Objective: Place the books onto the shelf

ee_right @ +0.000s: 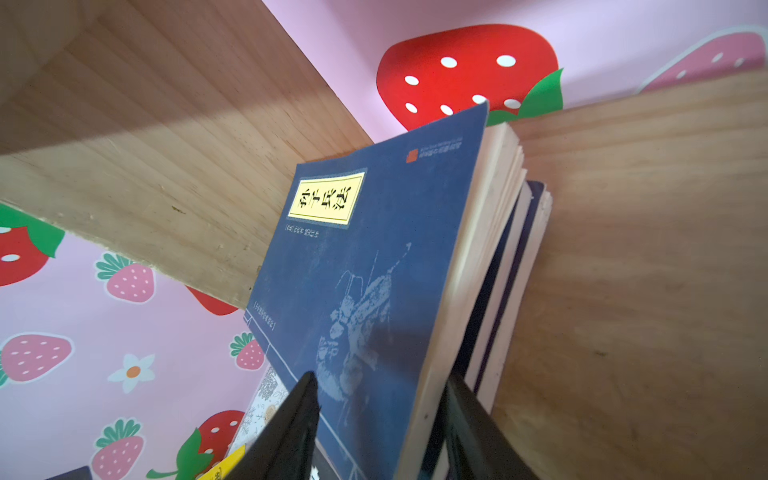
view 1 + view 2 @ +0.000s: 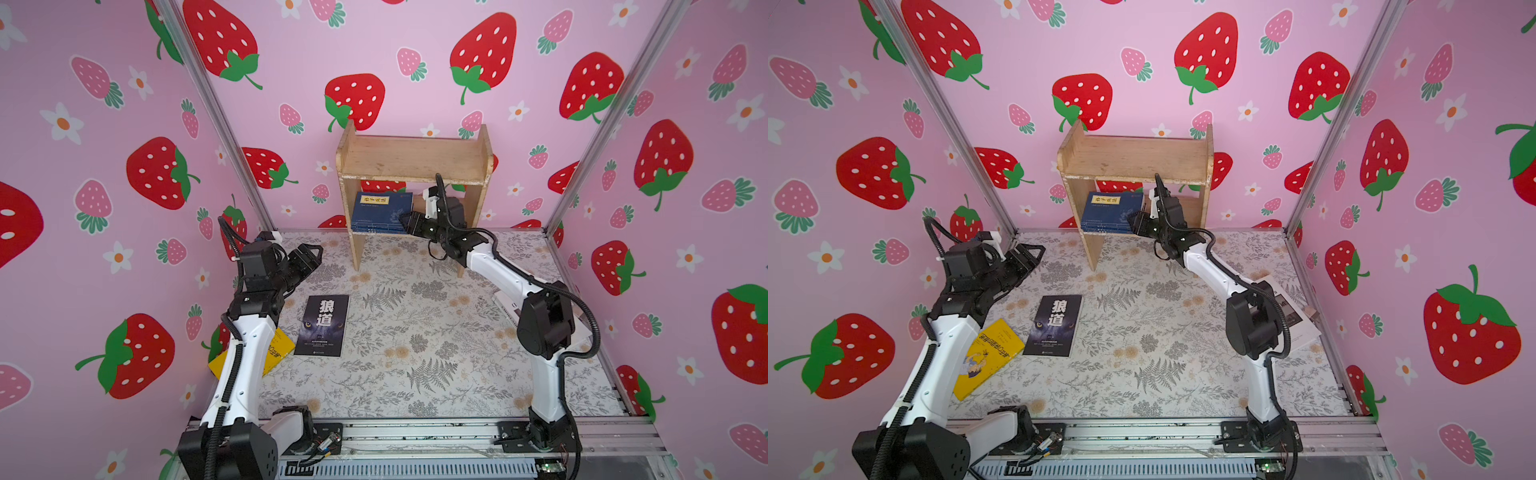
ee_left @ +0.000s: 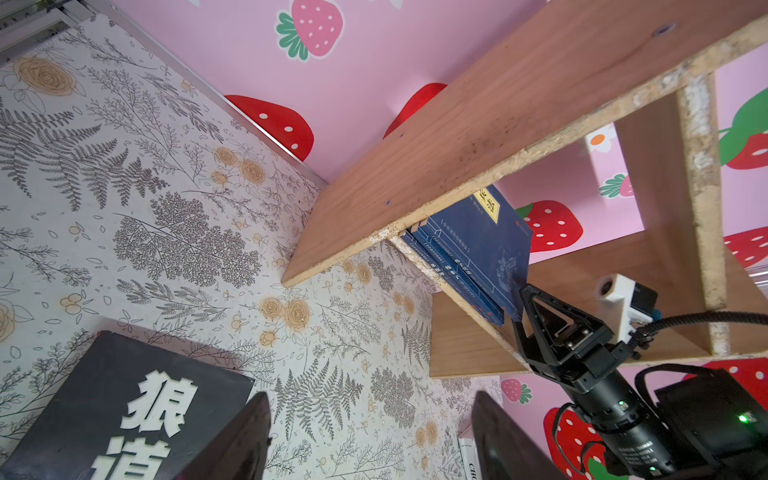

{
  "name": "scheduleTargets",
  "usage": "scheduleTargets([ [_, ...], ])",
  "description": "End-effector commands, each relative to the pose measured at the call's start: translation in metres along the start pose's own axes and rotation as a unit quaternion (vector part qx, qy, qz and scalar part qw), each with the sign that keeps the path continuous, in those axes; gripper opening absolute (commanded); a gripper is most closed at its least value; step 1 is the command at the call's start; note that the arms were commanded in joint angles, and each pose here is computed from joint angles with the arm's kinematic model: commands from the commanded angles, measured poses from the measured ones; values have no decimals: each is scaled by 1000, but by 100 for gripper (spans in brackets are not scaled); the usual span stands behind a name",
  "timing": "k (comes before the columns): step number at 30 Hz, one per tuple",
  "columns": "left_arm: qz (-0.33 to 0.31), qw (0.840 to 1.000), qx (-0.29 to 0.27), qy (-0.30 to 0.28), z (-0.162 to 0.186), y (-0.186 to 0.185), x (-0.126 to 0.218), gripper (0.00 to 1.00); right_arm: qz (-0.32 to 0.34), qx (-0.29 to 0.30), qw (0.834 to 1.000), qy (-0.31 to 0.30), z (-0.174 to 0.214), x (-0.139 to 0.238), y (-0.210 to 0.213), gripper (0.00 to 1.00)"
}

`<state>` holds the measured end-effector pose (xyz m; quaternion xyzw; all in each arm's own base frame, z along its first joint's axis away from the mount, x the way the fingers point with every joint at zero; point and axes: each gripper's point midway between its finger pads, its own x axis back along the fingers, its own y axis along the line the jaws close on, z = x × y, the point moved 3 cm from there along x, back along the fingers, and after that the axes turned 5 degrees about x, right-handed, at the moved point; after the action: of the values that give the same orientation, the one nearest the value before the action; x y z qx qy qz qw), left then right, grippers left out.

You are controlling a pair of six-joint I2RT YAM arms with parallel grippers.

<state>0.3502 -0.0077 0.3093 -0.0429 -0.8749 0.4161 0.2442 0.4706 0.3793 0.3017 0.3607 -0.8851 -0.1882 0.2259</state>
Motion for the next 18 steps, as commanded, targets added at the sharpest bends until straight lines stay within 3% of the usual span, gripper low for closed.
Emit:
scheduleTargets([
  [1,-6,1000,-5,-5,-1,4,1,77,31,40,999,-19,-18,8,6,51],
  [11,-31,999,-8,-5,0,14,-3,78,74,87,993,-36,-31,27,1,58],
  [18,-104,994,21,33,17,61,-29,84,28,111,993,-28,-15,60,16,64],
])
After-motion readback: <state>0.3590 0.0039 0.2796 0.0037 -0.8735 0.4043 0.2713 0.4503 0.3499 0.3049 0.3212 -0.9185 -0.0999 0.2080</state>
